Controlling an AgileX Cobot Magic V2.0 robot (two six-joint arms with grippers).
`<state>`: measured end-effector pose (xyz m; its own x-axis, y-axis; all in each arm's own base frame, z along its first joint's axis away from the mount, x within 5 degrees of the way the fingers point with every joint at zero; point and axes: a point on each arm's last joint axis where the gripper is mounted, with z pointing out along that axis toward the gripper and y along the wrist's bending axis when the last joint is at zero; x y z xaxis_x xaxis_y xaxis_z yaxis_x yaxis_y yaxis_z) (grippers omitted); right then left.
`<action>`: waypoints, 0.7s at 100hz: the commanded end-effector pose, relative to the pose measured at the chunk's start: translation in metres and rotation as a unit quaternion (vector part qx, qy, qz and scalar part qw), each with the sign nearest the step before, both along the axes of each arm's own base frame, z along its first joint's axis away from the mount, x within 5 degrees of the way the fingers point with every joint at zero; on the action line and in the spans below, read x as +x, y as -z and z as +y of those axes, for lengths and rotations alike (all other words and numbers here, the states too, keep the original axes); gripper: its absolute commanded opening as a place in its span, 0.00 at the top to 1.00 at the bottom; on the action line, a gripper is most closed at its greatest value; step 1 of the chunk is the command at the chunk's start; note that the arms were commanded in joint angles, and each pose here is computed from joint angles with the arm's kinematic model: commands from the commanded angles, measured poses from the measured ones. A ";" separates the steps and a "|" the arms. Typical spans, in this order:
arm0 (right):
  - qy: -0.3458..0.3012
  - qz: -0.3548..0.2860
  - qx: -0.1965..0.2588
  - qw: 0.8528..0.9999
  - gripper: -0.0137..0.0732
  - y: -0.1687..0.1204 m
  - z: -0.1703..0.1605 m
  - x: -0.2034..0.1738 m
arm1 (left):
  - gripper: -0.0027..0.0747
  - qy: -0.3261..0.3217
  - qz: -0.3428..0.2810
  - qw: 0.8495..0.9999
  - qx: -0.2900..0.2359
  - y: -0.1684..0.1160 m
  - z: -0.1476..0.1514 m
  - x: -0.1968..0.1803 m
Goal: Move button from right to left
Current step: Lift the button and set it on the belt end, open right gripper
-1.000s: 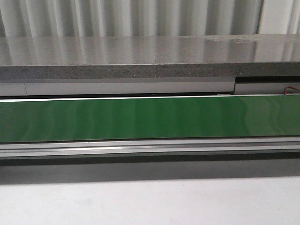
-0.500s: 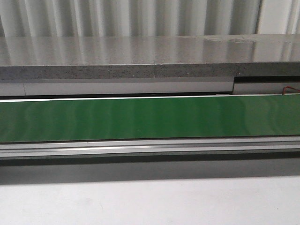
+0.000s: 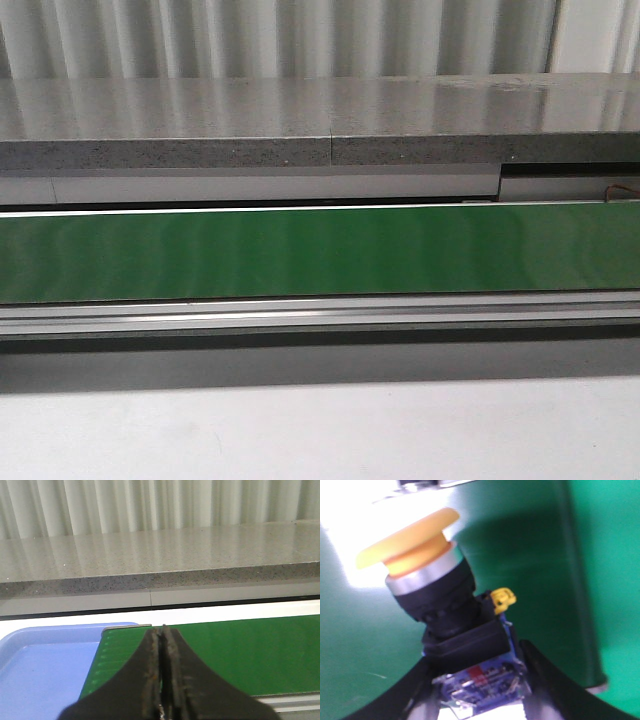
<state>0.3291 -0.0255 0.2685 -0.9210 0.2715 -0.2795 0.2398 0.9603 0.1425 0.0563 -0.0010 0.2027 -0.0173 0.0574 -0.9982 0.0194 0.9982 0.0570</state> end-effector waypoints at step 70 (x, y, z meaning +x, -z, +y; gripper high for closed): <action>-0.014 -0.022 0.004 1.000 0.20 0.005 0.016 0.015 | 0.99 0.004 -0.034 0.999 -0.008 0.005 0.000 -0.001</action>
